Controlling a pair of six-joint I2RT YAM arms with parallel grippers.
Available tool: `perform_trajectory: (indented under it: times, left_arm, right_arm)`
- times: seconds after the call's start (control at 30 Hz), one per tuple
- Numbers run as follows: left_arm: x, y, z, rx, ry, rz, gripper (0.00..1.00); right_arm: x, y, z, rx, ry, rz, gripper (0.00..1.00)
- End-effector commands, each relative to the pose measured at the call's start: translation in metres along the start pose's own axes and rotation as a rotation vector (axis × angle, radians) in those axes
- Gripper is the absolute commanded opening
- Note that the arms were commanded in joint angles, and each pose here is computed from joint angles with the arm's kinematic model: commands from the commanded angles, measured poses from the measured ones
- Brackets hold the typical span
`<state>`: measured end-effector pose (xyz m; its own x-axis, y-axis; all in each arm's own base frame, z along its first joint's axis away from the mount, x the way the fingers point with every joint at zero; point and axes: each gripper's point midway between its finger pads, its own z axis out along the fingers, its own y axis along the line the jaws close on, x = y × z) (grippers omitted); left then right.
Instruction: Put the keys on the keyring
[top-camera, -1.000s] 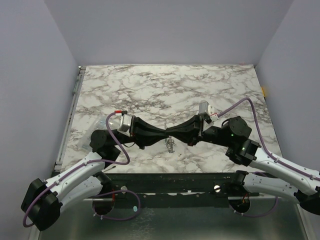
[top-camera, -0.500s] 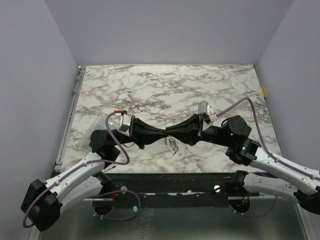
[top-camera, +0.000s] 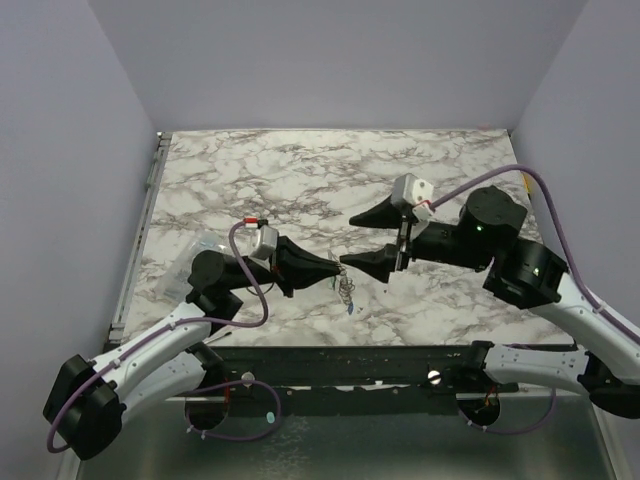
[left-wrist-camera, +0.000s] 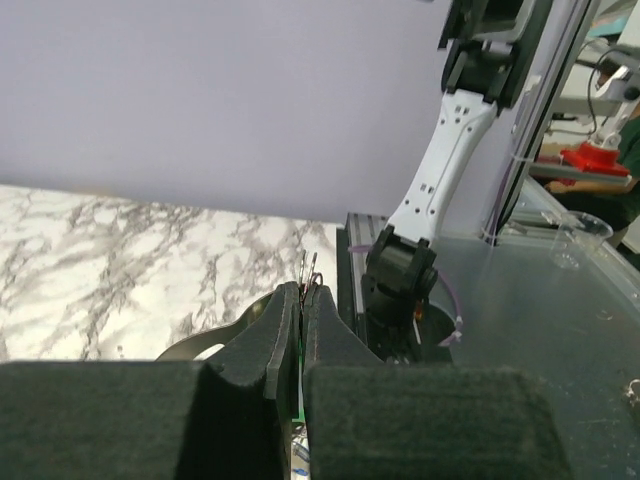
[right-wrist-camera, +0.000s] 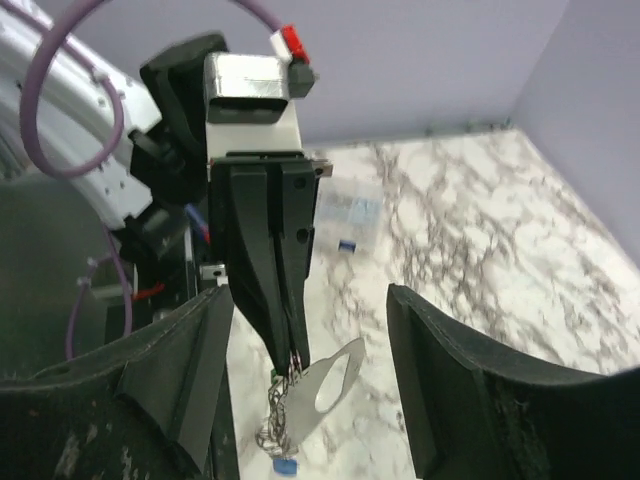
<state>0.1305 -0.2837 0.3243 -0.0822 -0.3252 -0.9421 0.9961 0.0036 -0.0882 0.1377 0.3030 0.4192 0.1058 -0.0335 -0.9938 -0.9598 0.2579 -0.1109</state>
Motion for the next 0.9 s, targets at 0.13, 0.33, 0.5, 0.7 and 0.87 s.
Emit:
perform_trajectory:
  times: [0.13, 0.33, 0.5, 0.7, 0.87]
  left_arm:
    - [0.034, 0.012, 0.007, -0.015, 0.152, -0.035, 0.00]
    - [0.050, 0.010, 0.009, -0.007, 0.206, -0.050, 0.00]
    - [0.061, 0.013, 0.008, -0.024, 0.256, -0.048, 0.00]
    - [0.064, 0.012, 0.008, -0.029, 0.275, -0.032, 0.00]
    - [0.064, 0.010, 0.009, -0.022, 0.278, -0.030, 0.00]
  right_arm:
    - [0.117, 0.015, -0.015, -0.122, 0.594, 0.070, 0.59]
    - [0.135, 0.019, -0.009, -0.141, 0.654, 0.114, 0.46]
    - [0.145, 0.016, -0.006, -0.124, 0.679, 0.117, 0.35]
    - [0.152, 0.012, -0.010, -0.098, 0.692, 0.105, 0.36]
    - [0.159, 0.012, -0.013, -0.091, 0.708, 0.105, 0.36]
